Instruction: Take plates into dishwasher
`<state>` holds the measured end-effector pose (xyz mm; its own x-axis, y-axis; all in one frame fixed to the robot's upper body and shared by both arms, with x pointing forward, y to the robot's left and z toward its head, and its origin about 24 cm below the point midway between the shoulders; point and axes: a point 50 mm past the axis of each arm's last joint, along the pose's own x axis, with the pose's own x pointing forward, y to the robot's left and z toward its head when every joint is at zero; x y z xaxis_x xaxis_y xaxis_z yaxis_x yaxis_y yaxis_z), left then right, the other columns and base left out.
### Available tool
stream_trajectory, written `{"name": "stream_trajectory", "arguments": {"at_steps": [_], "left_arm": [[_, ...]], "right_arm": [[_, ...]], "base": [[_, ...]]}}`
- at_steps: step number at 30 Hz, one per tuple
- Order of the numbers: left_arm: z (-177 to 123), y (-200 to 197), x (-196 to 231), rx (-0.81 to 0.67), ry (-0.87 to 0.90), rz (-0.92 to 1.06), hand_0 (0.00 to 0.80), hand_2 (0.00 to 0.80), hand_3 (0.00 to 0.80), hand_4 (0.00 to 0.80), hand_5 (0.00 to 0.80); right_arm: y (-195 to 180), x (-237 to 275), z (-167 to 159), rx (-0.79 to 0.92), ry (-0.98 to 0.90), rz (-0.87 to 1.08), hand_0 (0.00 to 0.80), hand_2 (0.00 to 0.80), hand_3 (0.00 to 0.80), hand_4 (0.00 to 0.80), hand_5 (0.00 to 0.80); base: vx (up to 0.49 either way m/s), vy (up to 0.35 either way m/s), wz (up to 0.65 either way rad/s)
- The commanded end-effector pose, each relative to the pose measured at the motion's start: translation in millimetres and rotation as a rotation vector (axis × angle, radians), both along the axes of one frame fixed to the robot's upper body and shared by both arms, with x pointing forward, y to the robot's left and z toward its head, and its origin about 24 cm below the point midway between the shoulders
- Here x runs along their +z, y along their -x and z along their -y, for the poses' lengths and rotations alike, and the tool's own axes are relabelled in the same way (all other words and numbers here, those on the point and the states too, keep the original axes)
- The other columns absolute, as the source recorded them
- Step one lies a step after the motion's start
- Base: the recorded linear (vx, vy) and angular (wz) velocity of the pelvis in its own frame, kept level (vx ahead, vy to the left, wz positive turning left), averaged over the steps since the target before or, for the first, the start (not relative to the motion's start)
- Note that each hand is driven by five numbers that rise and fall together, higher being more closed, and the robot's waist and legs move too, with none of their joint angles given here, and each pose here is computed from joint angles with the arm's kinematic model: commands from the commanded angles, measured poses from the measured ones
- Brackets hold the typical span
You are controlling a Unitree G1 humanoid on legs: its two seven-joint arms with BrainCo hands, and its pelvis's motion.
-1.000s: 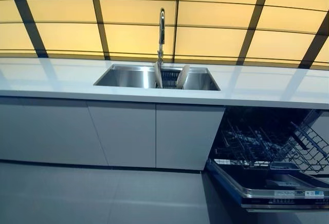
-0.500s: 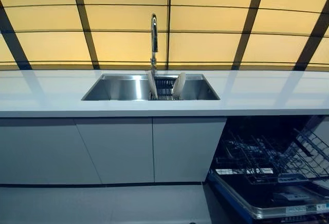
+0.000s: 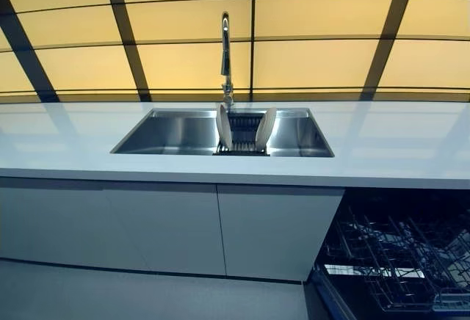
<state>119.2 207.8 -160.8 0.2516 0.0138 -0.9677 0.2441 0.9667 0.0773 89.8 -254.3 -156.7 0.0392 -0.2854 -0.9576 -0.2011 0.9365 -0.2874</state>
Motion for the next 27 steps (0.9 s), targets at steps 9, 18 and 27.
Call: {"name": "stream_trajectory", "arguments": {"at_steps": [9,18,27], "left_arm": [[-12.1,14.9,-2.0,0.142,-0.028,-0.027,0.000,0.000,0.000,0.000,0.000],[-12.0,10.0,-0.6,0.284,-0.008,0.084,0.000,0.000,0.000,0.000,0.000],[-20.3,-13.6,8.9,0.244,-0.025,0.137,0.000,0.000,0.000,0.000,0.000]], "right_arm": [[6.2,-0.8,-0.9,0.011,0.031,-0.054,0.000,0.000,0.000,0.000,0.000],[10.2,0.1,2.7,0.007,0.027,-0.095,0.000,0.000,0.000,0.000,0.000],[14.6,-0.5,3.8,0.022,-0.007,-0.109,0.000,0.000,0.000,0.000,0.000]], "base": [[0.161,-0.138,0.07],[0.305,-0.062,-0.19],[0.285,0.085,-0.47]]}}
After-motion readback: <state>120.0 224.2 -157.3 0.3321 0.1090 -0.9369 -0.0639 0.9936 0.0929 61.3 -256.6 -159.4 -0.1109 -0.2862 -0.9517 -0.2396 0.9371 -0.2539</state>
